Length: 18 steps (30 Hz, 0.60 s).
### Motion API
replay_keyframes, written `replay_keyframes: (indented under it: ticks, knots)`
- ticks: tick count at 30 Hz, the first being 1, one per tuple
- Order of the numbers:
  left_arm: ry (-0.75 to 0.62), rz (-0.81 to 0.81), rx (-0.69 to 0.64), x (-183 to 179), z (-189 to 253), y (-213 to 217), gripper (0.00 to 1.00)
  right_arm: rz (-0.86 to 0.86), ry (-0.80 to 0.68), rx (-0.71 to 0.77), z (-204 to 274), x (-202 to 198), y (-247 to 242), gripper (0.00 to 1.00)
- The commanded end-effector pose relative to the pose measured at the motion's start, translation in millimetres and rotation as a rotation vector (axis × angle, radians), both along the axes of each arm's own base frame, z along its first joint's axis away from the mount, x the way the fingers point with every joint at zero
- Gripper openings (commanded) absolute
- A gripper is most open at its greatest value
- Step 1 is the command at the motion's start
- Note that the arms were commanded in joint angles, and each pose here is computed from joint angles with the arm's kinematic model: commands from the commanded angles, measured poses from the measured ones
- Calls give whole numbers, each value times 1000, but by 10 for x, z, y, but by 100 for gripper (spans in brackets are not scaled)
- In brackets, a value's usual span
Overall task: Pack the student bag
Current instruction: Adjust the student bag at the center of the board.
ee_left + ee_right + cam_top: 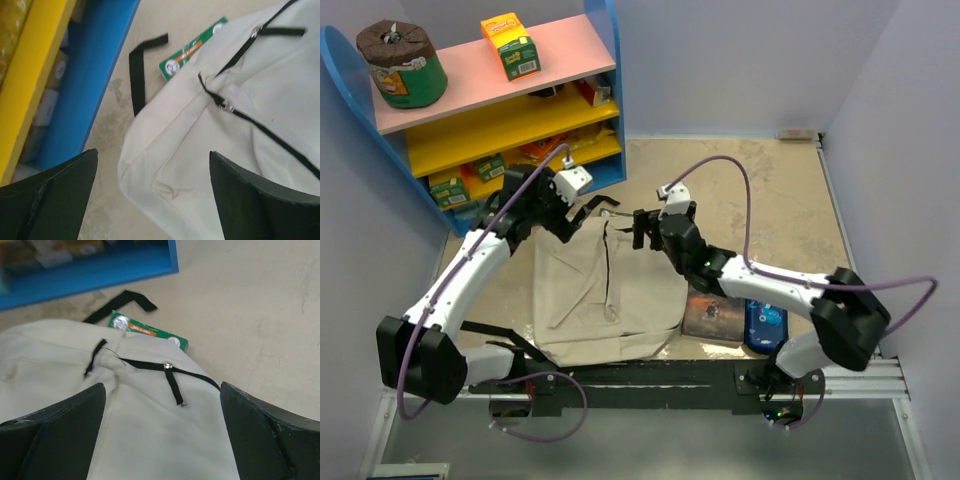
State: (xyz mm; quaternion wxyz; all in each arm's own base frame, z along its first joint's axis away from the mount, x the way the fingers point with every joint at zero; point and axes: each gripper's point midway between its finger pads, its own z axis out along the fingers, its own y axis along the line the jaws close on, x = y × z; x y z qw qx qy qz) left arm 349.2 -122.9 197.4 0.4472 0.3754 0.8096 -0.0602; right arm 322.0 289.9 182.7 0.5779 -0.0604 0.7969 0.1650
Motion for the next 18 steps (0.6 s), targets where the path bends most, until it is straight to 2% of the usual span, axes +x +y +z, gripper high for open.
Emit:
replay_keyframes:
  ticks: [1,5,11,14,16,18]
  knots:
    - [220,107,106,-289,-686,564,96,94,130,-177,-647,130,23,99]
    - [304,147,153,-437,-999,890,95,67,200,-200,-1003,319,-127,99]
    - [445,91,203,-711,-1447,996,94,80,245,-180,-1190,356,-260,94]
    - [510,40,166,-820,-1625,899,92,96,254,-154,-1218,277,-269,86]
    - [540,23,145,-833,-1726,854,90,97,268,-139,-1253,225,-294,75]
    - [555,17,133,-813,-1781,828,77,109,276,-105,-1232,160,-287,66]
